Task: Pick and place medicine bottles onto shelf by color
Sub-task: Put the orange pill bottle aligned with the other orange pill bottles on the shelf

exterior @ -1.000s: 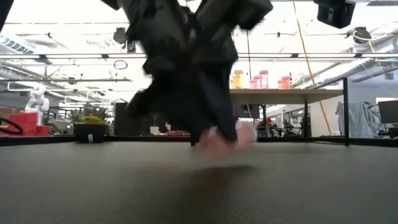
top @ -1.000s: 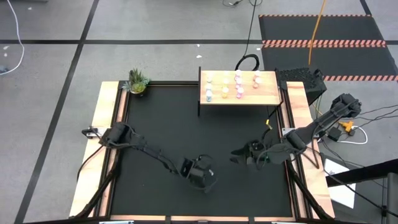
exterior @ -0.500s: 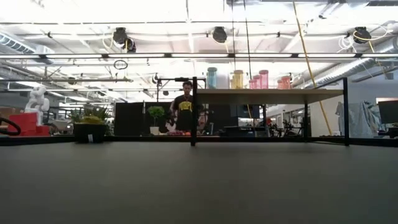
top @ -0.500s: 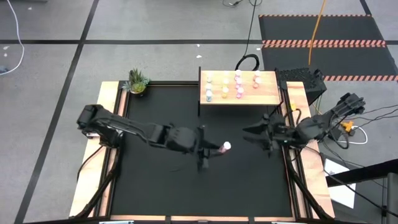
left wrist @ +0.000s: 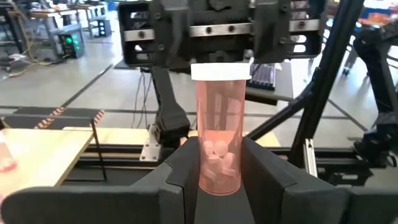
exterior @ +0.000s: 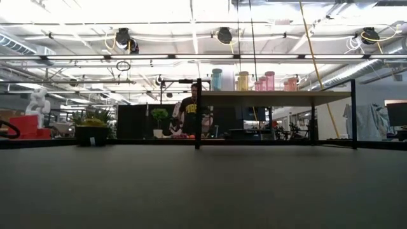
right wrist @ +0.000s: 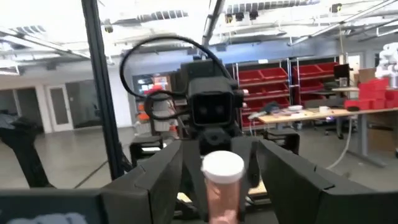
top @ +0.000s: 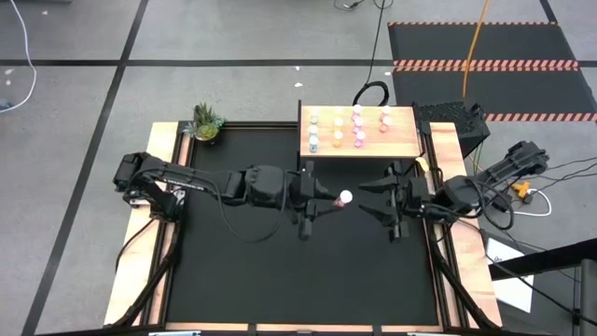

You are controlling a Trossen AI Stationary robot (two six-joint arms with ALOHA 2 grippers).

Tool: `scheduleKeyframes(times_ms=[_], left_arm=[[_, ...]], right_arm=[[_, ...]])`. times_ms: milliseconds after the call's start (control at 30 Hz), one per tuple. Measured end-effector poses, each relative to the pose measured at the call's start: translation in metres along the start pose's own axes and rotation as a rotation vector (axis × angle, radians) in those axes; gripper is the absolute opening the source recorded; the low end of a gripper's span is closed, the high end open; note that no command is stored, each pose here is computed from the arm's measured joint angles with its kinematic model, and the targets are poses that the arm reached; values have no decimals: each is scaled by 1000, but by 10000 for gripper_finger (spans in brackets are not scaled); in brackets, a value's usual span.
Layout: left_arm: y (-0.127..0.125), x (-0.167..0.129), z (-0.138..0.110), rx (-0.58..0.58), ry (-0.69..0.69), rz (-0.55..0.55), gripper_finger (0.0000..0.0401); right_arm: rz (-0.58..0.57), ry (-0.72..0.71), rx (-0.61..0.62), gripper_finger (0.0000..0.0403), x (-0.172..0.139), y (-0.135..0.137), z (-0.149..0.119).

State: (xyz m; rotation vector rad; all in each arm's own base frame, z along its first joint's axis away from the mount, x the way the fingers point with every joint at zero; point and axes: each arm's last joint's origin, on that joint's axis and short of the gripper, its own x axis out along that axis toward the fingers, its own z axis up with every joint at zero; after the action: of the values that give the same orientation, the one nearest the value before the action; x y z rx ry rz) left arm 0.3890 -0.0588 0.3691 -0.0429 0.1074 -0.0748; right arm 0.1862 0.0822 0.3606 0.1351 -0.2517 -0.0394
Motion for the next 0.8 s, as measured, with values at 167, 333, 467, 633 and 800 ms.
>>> scheduleKeyframes(times_ms=[167,333,467,633,800], left_arm=[[3,0,-1,47,10,-46,104],[6,0,-3,88,35,-42,104],[11,1,-3,79,36,-54,104],[14,1,-3,45,38,-130,104],[15,0,-2,29,42,-210,104]], right_arm=[[1,24,6,211,2,-6,-2],[39,102,58,256,6,-13,-10],[73,109,63,274,8,-16,-11],[85,147,43,261,12,-22,-16],[121,157,52,248,16,-27,-18]])
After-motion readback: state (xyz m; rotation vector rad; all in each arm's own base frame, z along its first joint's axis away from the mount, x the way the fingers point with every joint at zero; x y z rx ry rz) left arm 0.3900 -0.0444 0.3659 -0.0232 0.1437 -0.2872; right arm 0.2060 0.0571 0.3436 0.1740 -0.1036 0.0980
